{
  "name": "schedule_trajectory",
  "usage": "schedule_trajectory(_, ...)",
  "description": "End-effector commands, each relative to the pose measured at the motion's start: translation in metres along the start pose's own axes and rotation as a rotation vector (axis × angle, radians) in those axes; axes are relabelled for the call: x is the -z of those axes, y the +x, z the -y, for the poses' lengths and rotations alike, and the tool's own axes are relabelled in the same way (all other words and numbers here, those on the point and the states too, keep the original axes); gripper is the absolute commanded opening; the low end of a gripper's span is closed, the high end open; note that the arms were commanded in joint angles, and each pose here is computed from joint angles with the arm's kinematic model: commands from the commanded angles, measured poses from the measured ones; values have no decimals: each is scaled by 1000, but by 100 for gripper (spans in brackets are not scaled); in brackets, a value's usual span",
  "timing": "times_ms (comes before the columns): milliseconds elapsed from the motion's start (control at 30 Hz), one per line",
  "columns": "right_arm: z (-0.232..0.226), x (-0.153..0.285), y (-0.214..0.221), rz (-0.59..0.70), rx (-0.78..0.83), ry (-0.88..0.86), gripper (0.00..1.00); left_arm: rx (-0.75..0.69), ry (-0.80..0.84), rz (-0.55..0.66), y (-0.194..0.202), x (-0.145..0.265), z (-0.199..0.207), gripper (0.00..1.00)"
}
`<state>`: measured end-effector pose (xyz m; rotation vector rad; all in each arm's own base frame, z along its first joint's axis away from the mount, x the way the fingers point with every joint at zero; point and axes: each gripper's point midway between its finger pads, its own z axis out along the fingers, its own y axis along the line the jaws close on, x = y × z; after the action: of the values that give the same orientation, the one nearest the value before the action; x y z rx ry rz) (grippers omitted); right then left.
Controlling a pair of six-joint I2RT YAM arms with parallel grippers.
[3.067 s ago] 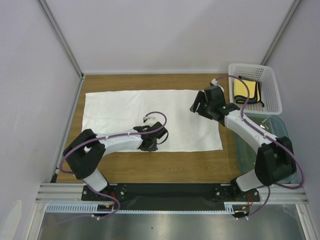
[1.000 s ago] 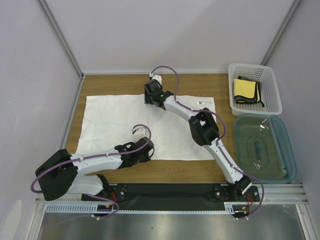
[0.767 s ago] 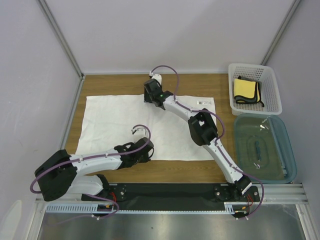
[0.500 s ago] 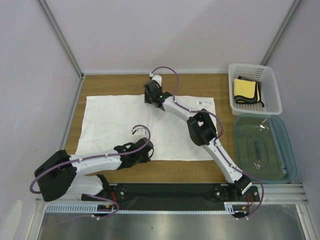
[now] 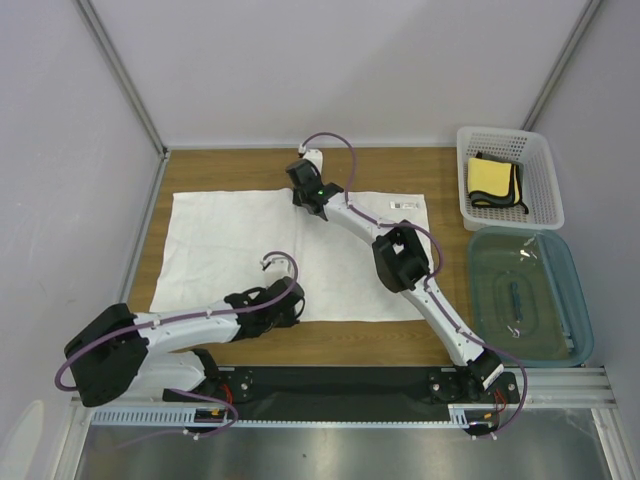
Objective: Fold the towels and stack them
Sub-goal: Fold the towel
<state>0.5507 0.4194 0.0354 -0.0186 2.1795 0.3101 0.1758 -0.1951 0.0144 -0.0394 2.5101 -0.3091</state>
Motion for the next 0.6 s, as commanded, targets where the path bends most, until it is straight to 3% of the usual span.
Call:
schedule_trajectory(0,-3,-2,-1,4,2,-5,12,-85,-80,-169,47,6,-34,11)
schedule_trajectory(100,-5,2,-5,14,0,-6,1,-93,-83,-163,45,8,-33,10)
schedule_trajectory(233,-14,13,-27,57,-12,-37,0,-116,-84,-138,36,14,-28,0)
schedule_trajectory(400,-39,46,-85,162,-41,-125,0,-143,-72,-87,13,30,-17,0)
schedule_trajectory(567,-58,87,-144,265,-70,-207,0,-113,-22,73,-43,71,2,0)
